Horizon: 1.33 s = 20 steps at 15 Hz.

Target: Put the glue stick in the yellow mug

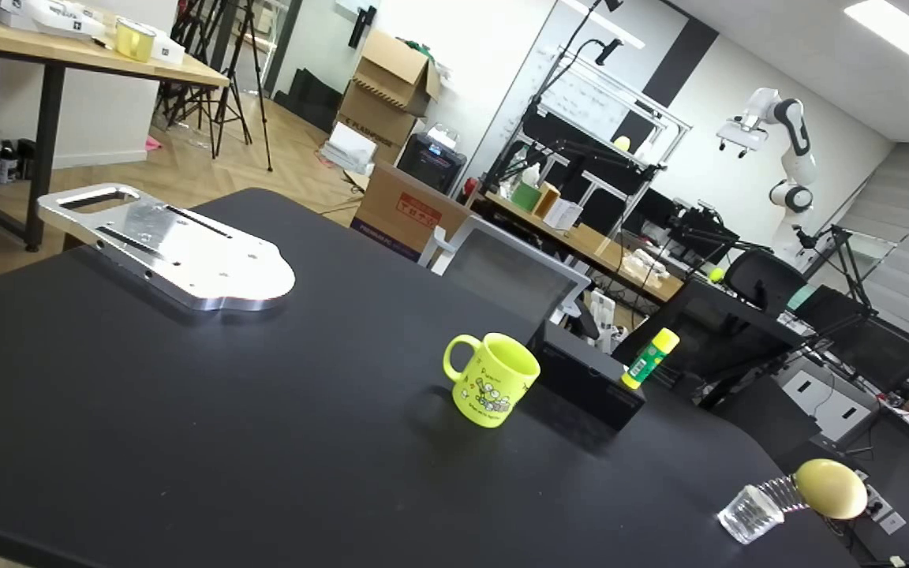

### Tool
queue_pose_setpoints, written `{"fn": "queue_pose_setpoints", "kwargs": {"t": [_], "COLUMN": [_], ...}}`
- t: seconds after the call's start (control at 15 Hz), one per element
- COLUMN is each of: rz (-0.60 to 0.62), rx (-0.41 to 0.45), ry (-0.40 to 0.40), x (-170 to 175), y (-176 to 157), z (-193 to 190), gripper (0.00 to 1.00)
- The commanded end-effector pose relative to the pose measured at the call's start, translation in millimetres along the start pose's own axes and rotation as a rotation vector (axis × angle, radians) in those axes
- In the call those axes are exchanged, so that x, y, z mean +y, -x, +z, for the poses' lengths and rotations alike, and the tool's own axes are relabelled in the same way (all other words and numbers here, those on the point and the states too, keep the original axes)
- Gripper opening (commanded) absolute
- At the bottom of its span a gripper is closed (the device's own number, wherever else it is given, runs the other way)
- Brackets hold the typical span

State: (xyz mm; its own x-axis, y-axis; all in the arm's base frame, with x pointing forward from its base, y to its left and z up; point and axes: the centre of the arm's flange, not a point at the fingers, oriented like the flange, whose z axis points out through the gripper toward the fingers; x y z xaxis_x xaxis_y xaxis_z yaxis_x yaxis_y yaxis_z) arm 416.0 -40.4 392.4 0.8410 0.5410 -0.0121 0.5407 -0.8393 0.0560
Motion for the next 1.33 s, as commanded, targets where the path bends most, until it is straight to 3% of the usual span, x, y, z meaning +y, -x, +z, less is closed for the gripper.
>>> {"fn": "queue_pose_setpoints", "kwargs": {"t": [0.0,0.27,0.8,1.27], "rz": [-0.007,-0.056,-0.108,-0.148], "rx": [0.001,-0.001,0.016,0.037], "ry": [0.012,0.045,0.066,0.039], "x": [-0.1,-1.4,7.4,-1.3], "y": [-3.6,-34.0,-127.6,-213.9], "z": [1.5,4.0,17.4,42.9], "gripper": [1.0,1.0,1.0,1.0]}}
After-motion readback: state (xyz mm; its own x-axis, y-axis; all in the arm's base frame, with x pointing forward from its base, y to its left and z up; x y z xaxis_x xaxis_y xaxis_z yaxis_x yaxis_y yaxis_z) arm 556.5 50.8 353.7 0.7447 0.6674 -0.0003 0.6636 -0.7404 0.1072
